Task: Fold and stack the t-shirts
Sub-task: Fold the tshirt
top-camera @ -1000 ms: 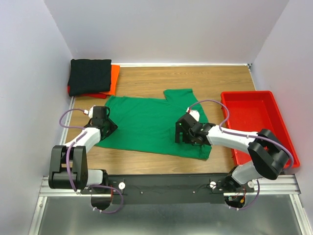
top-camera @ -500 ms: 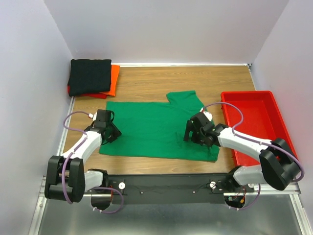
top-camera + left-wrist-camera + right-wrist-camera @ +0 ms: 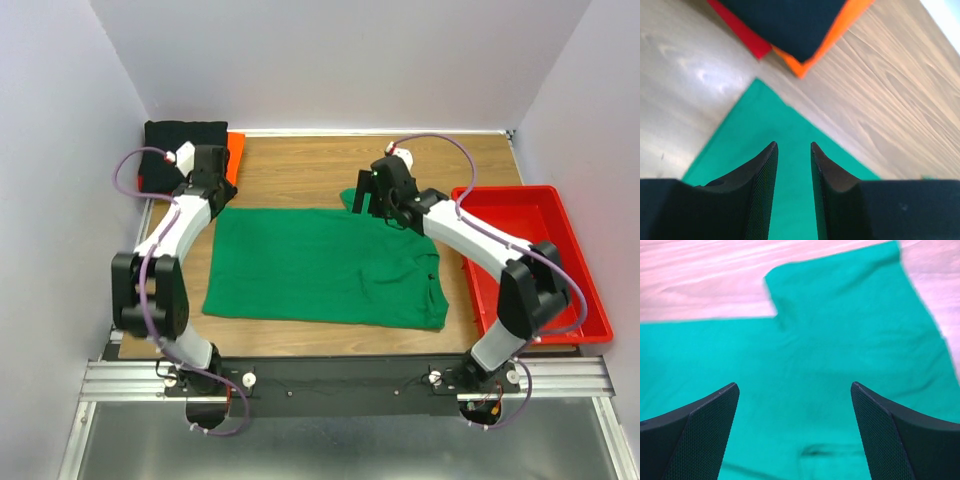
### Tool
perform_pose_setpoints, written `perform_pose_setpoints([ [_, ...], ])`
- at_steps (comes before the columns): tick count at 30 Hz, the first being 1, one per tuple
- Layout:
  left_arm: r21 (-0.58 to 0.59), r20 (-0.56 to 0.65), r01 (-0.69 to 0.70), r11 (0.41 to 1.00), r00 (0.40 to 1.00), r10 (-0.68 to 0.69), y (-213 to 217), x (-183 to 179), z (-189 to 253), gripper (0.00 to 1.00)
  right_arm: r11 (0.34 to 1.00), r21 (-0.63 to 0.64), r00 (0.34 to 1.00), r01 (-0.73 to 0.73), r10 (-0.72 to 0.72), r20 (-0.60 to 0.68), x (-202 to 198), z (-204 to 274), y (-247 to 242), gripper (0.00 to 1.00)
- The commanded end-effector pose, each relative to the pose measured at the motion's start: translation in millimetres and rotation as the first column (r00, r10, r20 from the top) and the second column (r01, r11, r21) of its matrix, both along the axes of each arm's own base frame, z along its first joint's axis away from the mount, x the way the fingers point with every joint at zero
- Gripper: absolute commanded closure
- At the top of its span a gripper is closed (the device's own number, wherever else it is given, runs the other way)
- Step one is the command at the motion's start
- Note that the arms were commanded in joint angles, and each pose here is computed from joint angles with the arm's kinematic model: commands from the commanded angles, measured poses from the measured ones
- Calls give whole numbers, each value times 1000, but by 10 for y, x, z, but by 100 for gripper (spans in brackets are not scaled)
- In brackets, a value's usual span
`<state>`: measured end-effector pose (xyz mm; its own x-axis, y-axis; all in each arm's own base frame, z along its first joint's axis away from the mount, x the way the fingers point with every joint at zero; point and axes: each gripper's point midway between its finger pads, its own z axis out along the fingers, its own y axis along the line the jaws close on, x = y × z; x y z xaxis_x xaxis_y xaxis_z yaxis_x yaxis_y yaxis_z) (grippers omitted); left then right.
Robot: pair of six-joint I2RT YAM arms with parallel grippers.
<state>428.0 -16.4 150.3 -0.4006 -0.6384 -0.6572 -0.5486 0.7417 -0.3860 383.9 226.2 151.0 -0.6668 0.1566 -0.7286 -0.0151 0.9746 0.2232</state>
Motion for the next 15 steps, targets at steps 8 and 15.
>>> perform_pose_setpoints([
  [8, 208, -212, -81, 975, 969, 126, 380, 583, -683, 60, 999, -18, 999, 29, -29, -17, 499, -208, -331, 3],
  [15, 171, -258, -81, 982, 958, 124, 321, 494, -955, 60, 999, -31, 999, 38, -39, -26, 462, -267, -422, 3],
])
